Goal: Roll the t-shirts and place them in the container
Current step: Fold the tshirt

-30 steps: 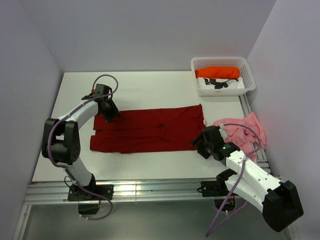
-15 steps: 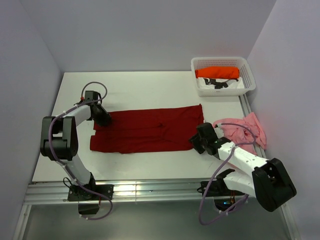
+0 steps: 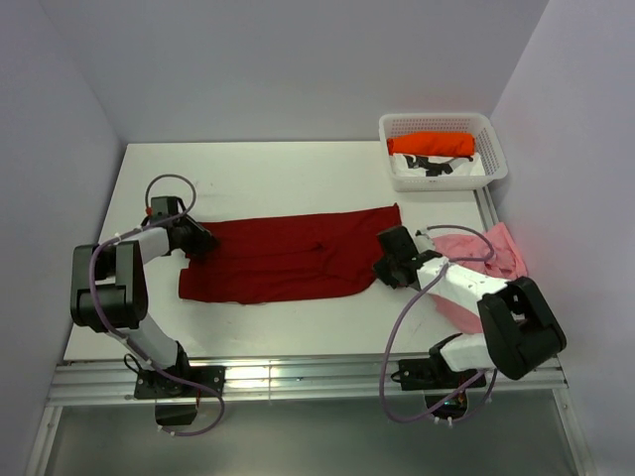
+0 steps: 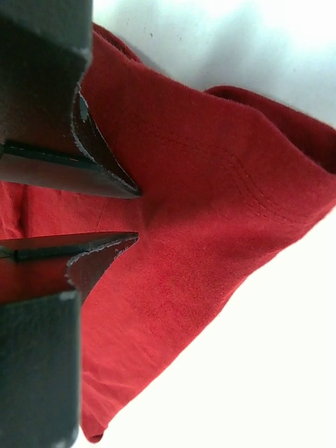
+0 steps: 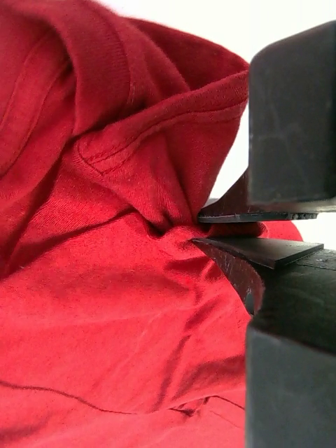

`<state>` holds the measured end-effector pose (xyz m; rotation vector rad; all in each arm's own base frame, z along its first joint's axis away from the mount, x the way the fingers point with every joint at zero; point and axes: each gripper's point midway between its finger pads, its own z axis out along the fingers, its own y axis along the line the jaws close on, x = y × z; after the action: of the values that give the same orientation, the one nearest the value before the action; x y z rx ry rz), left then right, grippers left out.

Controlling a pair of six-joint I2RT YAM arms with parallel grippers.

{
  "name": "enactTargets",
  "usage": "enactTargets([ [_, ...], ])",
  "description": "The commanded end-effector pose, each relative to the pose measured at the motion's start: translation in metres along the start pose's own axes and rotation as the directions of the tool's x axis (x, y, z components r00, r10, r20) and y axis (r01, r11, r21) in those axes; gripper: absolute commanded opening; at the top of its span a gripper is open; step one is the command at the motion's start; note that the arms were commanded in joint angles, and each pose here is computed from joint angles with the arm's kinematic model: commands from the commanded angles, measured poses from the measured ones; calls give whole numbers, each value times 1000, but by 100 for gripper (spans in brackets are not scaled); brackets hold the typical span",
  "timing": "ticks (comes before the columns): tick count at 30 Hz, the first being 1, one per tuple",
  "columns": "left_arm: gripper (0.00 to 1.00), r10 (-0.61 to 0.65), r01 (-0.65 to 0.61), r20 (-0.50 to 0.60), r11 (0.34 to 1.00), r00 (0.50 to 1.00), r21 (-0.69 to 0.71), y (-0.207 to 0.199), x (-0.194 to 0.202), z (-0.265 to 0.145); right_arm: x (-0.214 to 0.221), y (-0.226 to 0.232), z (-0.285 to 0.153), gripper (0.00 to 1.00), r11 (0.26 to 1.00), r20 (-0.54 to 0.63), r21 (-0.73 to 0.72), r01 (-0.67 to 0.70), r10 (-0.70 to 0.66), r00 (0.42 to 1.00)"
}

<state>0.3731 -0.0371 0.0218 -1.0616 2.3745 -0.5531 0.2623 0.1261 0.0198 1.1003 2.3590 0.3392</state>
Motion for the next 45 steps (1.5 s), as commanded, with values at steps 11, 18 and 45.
enactTargets([
  [11,34,-85,89,29,981,996,-171,79,33,-24,-25,101,29,14,991,66,-39,127,-125,990],
  [18,32,-90,91,12,989,996,-120,75,52,-42,-40,181,70,15,978,55,-24,207,-206,977],
  [45,38,226,-292,-281,931,933,-219,68,224,-89,-123,303,151,54,878,26,-392,275,-289,957],
])
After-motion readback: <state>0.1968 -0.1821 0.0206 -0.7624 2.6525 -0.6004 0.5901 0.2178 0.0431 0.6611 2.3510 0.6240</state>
